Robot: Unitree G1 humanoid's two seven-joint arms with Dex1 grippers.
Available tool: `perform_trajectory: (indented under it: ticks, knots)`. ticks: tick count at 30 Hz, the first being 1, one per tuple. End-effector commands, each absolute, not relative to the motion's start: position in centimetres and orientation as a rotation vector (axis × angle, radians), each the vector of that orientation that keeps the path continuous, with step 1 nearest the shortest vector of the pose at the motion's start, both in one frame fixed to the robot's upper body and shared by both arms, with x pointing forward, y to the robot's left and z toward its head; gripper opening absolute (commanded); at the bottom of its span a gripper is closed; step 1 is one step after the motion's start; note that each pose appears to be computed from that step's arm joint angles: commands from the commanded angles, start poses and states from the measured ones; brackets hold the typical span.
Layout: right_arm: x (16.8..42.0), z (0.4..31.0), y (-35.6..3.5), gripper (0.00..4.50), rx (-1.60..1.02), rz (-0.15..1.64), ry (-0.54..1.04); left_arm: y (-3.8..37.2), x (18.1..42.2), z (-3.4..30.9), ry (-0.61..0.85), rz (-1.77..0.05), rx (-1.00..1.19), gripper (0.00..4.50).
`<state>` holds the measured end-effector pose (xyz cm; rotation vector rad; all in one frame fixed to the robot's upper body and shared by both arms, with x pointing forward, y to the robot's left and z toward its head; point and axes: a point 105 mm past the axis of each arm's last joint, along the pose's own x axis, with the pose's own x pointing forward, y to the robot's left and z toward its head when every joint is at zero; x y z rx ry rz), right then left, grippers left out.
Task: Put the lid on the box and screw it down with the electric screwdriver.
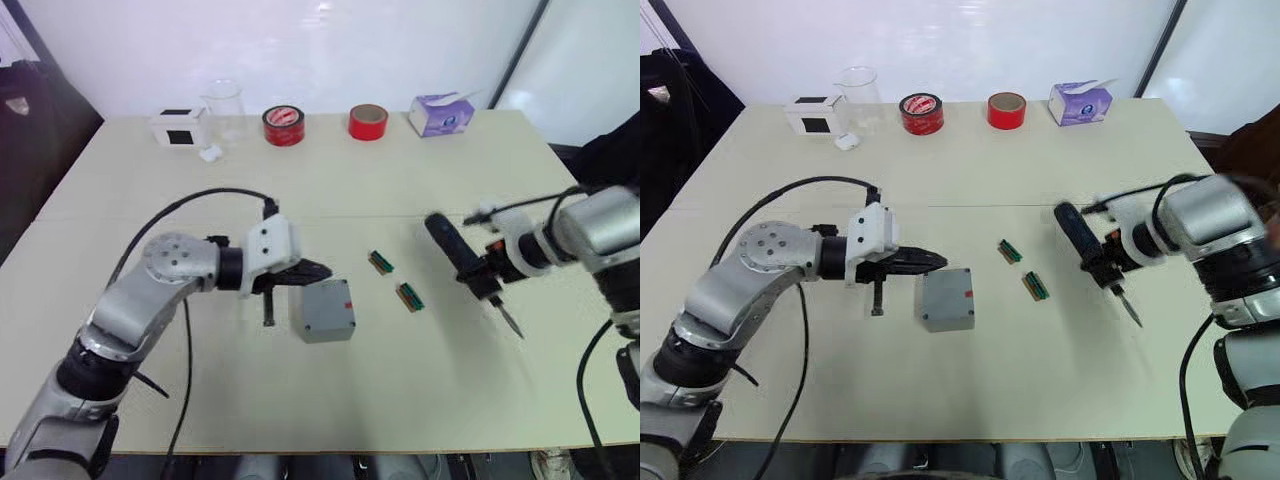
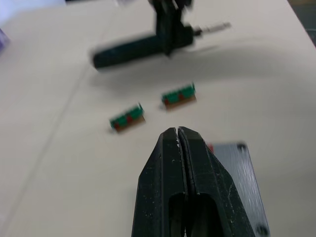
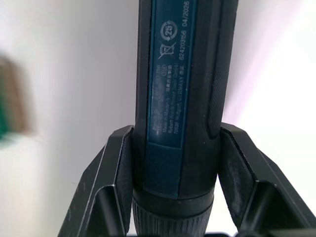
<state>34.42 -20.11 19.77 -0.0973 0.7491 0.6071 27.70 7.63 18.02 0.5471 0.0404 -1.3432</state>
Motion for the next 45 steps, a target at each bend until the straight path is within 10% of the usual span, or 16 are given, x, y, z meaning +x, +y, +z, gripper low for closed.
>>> perform_trajectory:
  ticks: [1, 12, 45]
  knots:
    - [33.0, 29.3, -15.1, 1.82, -0.04, 0.85, 0.113, 8.1, 27.8, 18.1, 0.014, -1.366, 0.58, 0.0]
    - [28.6, 27.7, -9.3, 1.82, 0.068, 0.942, -0.417, 8.7, 27.8, 16.7, 0.075, -1.404, 0.53, 0.0]
    - [28.0, 21.6, -7.3, 1.82, -0.016, 0.882, -0.423, 8.1, 29.0, 11.8, 0.174, -1.384, 0.505, 0.0]
